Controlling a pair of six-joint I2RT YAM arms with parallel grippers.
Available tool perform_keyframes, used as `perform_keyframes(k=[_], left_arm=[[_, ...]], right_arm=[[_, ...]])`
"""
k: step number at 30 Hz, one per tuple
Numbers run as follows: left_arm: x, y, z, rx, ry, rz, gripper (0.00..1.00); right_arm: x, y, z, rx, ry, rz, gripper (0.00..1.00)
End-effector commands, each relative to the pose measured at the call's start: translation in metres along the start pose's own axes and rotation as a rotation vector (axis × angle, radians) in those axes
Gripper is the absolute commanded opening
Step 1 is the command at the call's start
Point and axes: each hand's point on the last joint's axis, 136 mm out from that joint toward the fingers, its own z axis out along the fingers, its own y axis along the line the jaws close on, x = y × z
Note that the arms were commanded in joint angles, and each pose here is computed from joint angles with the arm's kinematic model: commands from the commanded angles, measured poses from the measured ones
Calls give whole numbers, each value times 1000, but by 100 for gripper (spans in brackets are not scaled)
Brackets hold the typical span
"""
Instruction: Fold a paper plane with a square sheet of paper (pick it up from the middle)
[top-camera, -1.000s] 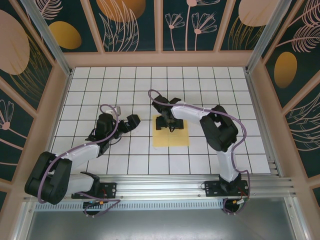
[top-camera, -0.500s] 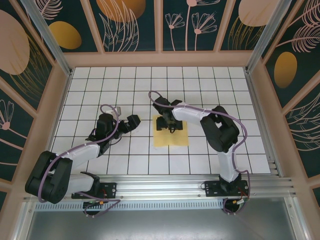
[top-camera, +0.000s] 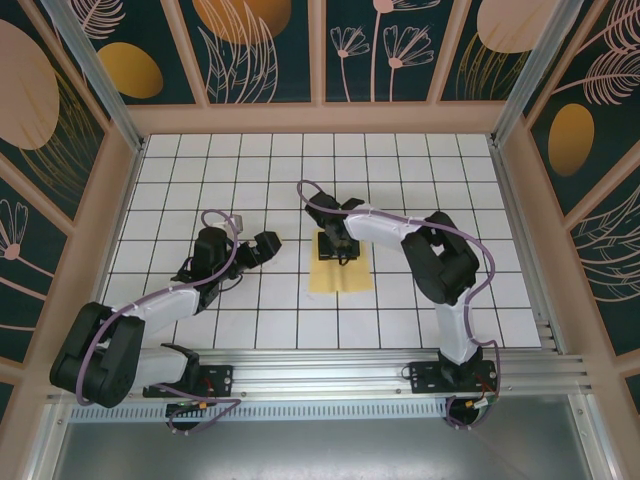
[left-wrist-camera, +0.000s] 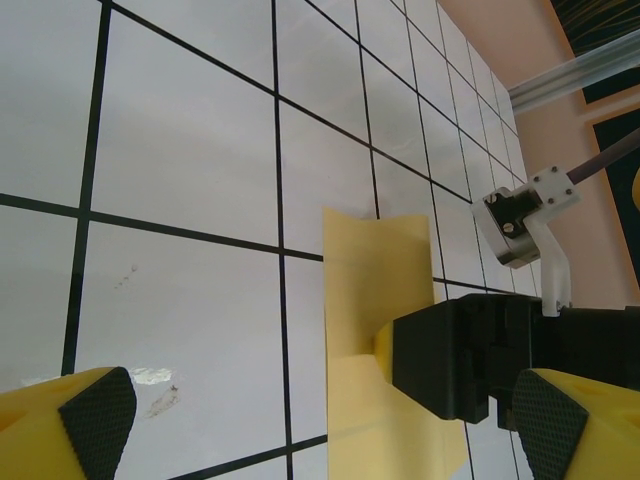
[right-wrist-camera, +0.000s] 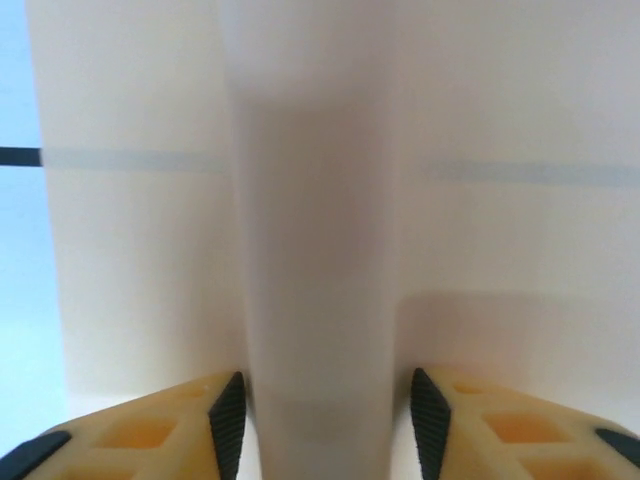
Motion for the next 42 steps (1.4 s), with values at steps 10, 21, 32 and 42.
perform_keyframes(k=[10, 21, 32, 42], left_arm=[[-22, -24, -13, 19, -60, 45, 98], [-26, -46, -7, 109, -33, 30, 99], [-21, -48, 6, 137, 16, 5, 98], [-3, -59, 26, 137, 77, 34, 93]], right_arm=[[-36, 78, -107, -609, -92, 50, 32], [-17, 44, -74, -778, -18, 196, 40], [1, 1, -37, -612, -19, 221, 56], [3, -30, -35, -431, -64, 204, 71]])
